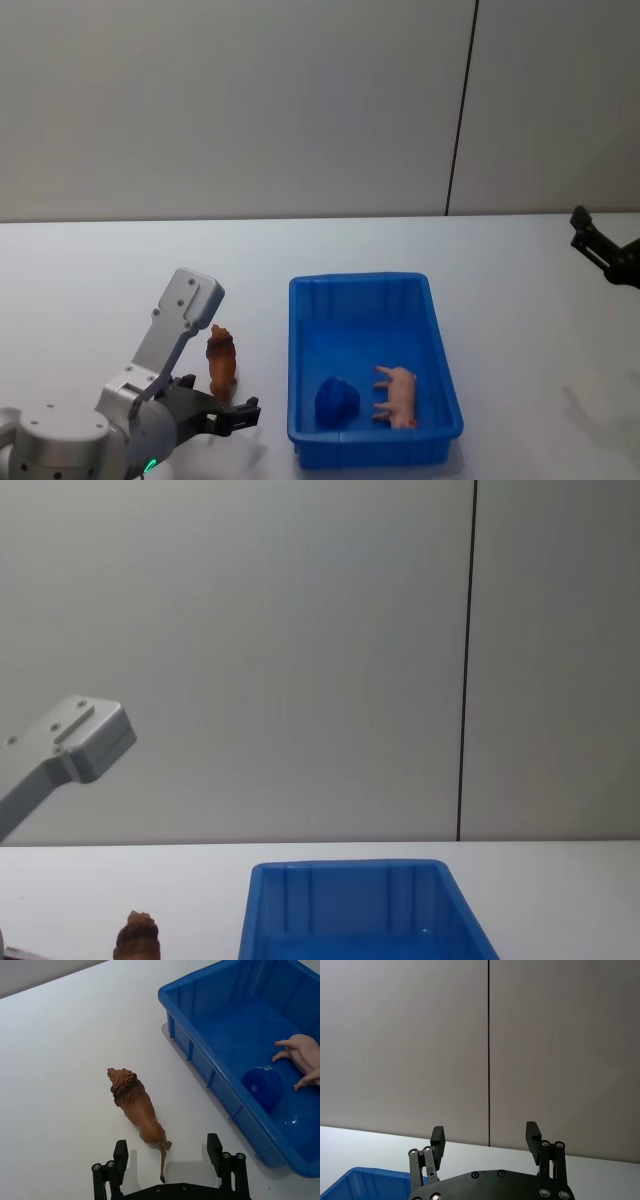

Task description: Pick up the two dolls from the table and place them into the box.

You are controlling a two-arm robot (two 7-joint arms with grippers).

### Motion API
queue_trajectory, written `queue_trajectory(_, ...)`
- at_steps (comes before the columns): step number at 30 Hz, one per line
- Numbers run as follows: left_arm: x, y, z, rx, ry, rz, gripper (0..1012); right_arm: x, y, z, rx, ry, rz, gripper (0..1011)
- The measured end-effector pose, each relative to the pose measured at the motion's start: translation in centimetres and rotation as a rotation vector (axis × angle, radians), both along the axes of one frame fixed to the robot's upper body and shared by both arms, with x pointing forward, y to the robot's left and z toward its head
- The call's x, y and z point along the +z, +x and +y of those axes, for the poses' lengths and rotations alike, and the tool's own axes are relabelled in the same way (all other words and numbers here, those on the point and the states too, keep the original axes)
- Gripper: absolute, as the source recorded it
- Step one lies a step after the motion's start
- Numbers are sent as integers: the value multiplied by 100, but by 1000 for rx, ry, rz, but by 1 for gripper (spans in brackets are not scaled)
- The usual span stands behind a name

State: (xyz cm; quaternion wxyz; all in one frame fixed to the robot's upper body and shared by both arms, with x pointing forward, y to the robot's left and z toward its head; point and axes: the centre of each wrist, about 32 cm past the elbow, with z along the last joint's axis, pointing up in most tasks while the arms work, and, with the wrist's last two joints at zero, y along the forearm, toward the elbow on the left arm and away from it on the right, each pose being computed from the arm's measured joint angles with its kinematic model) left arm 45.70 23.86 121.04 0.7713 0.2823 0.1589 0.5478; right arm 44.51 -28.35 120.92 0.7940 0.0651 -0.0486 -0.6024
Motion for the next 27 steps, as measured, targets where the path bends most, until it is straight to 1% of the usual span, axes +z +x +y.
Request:
queue_trajectory(4,-42,46,5,16,2,6,1004,0,0,0,0,0,0,1001)
queue_trajectory(5,-42,46,5,16,2,6,1003,0,0,0,0,0,0,1001)
queue_trajectory(9,-73,88,5,30,0,7,1004,0,0,0,0,0,0,1001)
queue_trajectory(20,-156,224,5,66,-11,1,1004,0,0,0,0,0,0,1001)
queue_trajectory(27,-186,310,5,67,-20,5,1003,0,0,0,0,0,0,1001)
